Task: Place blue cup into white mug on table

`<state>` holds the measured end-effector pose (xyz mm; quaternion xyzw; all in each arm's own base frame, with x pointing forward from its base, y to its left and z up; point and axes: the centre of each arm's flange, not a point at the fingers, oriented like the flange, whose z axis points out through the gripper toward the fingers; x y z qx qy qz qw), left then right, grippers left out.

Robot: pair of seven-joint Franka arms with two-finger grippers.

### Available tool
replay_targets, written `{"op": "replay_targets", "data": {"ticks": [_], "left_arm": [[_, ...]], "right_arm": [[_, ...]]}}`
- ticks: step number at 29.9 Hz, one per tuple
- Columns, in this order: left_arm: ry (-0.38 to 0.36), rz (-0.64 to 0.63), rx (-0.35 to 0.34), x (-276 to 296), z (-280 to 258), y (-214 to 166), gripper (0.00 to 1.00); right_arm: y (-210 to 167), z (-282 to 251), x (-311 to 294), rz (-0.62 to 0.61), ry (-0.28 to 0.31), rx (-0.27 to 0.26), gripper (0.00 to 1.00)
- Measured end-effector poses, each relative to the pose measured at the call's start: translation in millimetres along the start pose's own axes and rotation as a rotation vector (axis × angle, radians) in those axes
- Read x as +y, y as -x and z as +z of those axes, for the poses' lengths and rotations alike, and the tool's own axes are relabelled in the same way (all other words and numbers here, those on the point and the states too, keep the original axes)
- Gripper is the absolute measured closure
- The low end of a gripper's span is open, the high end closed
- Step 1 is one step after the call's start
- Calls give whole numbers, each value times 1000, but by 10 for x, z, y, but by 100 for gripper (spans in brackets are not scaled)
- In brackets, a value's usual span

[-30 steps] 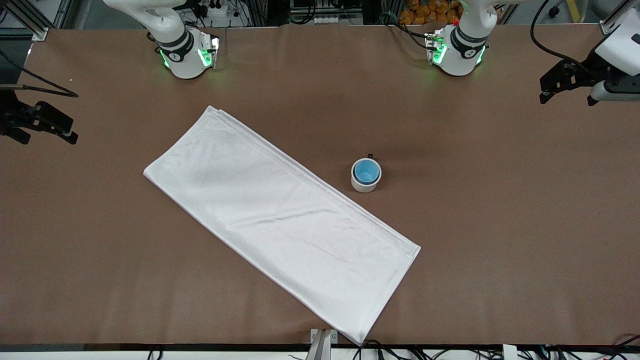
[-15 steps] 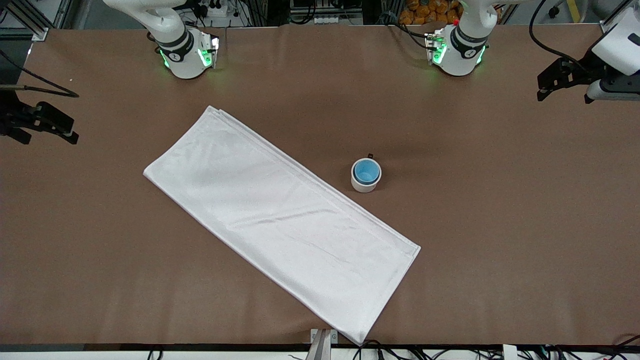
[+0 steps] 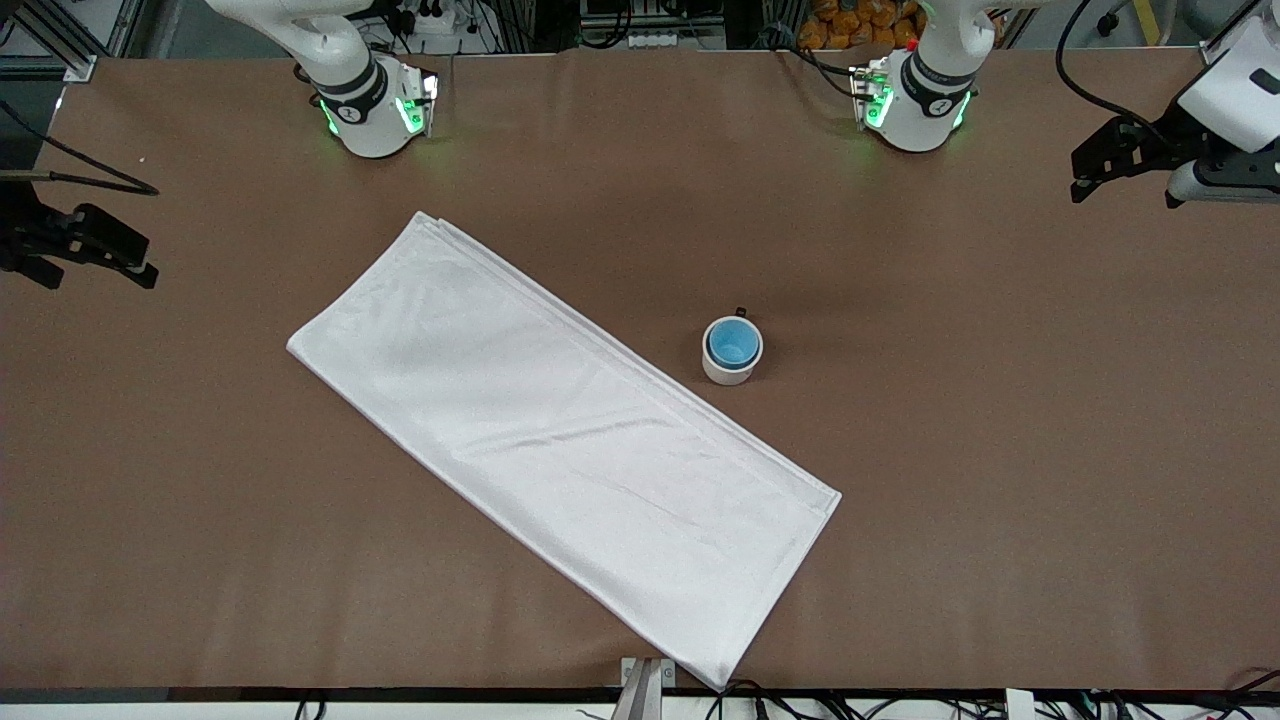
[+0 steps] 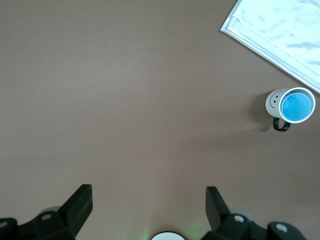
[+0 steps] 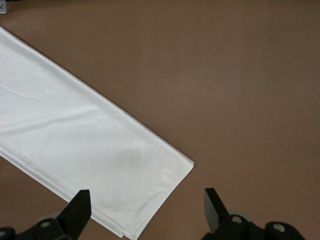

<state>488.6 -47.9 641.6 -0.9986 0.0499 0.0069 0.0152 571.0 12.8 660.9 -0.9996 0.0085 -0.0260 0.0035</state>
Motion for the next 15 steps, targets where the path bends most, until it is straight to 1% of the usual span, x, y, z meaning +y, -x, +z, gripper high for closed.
{"op": "replay_targets", "data": {"ticks": [15], "left_arm": [[0,2,0,7,0,-17,0]], "right_arm": [[0,22,0,0,0,-5,0]]}}
